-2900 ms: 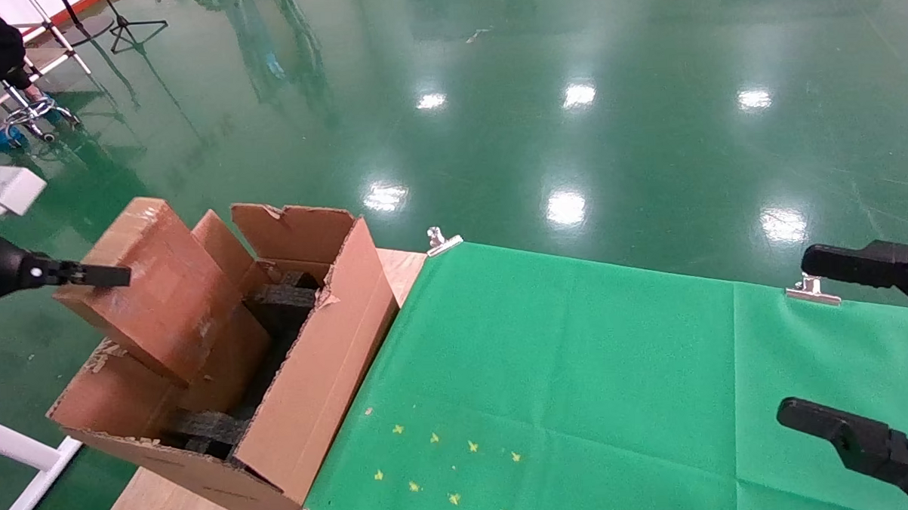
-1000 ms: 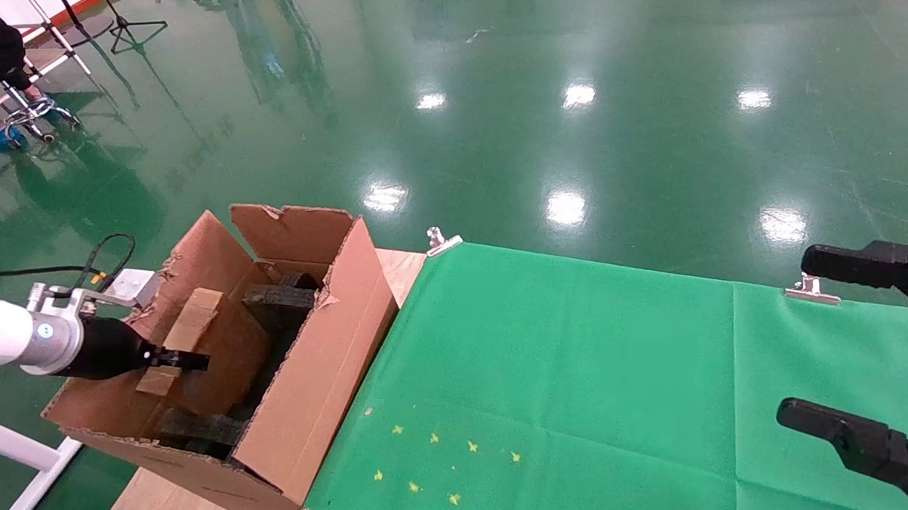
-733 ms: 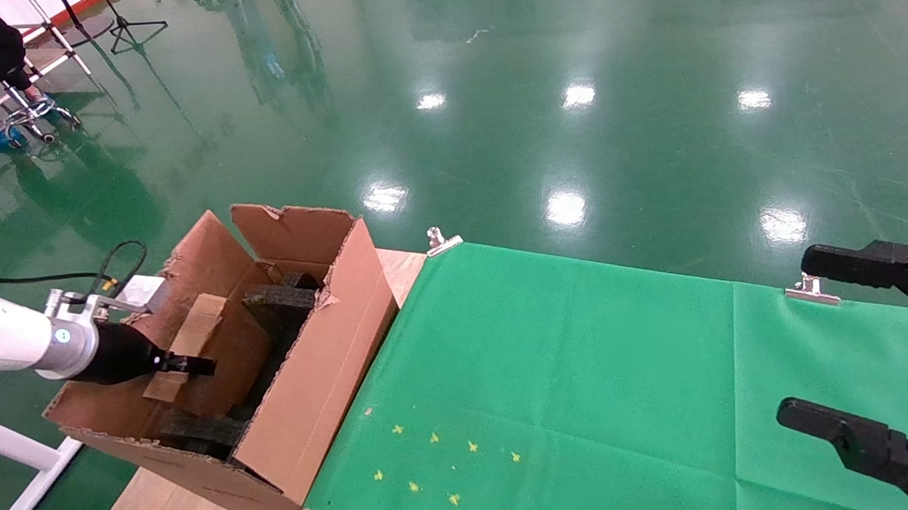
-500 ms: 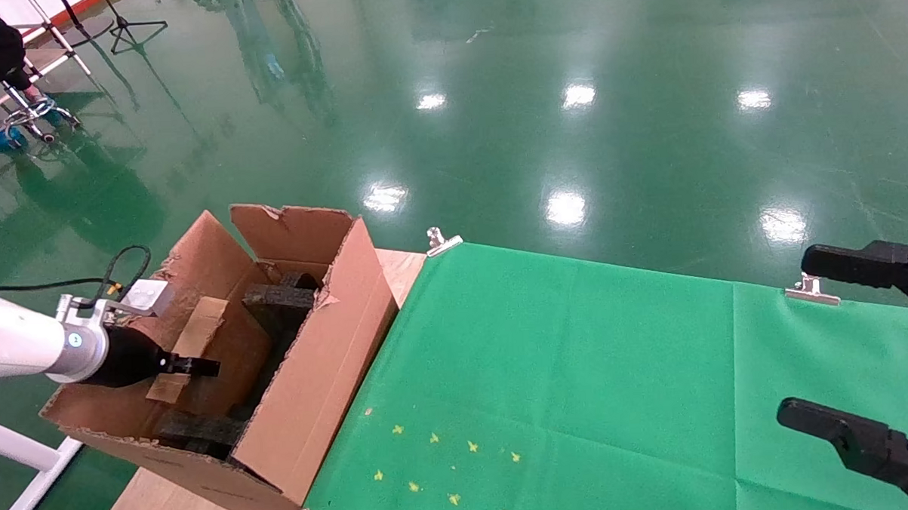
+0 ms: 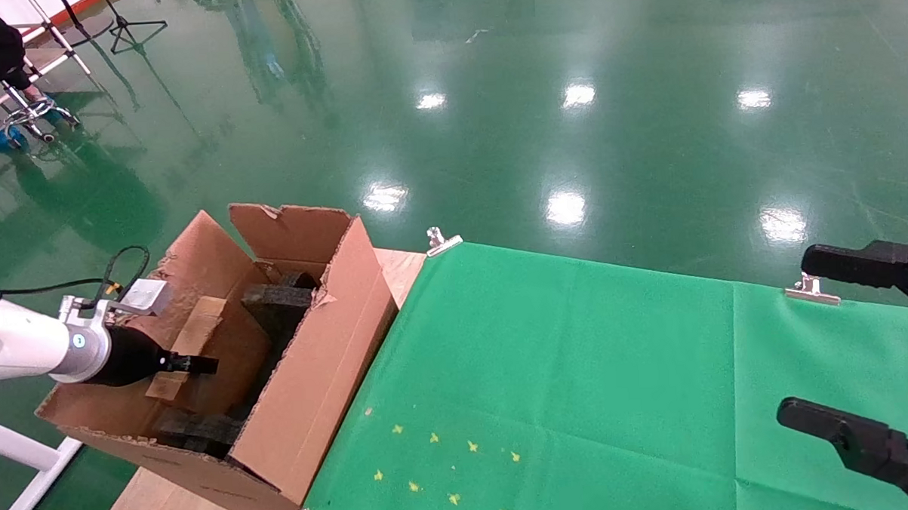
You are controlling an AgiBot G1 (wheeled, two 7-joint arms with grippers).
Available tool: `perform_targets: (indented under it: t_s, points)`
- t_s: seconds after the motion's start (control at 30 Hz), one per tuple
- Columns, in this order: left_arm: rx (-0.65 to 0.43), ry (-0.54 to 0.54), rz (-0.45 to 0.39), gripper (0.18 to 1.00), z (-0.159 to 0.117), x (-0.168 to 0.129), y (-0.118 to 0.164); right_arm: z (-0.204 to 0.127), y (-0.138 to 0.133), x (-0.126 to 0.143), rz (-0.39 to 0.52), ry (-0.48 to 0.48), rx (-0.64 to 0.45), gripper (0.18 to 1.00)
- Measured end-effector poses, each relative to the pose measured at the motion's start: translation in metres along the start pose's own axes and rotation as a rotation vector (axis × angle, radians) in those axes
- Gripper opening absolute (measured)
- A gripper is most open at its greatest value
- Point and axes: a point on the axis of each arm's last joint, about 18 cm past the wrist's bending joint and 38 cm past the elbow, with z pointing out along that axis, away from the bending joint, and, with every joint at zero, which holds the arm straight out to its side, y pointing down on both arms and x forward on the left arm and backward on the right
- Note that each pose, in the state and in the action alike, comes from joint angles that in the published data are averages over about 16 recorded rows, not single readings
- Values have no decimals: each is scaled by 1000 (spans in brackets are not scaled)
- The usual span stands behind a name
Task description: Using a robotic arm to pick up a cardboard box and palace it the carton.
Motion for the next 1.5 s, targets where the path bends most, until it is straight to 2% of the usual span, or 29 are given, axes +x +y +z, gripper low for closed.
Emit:
perform_targets:
  t_s: [0.37, 0.67, 0.93, 1.13, 1.5]
  points:
    - [-3, 10, 21, 440, -4, 2, -5, 0, 0, 0, 0, 0, 0, 1001]
    - [19, 30, 22, 635, -12, 4, -16, 0, 0, 0, 0, 0, 0, 1001]
    - [120, 92, -46, 804, -36, 3, -48, 0, 0, 0, 0, 0, 0, 1001]
    - [243, 222, -168, 902, -72, 5, -80, 0, 0, 0, 0, 0, 0, 1001]
    - [410, 634, -410, 993, -143, 24, -112, 0, 0, 0, 0, 0, 0, 1001]
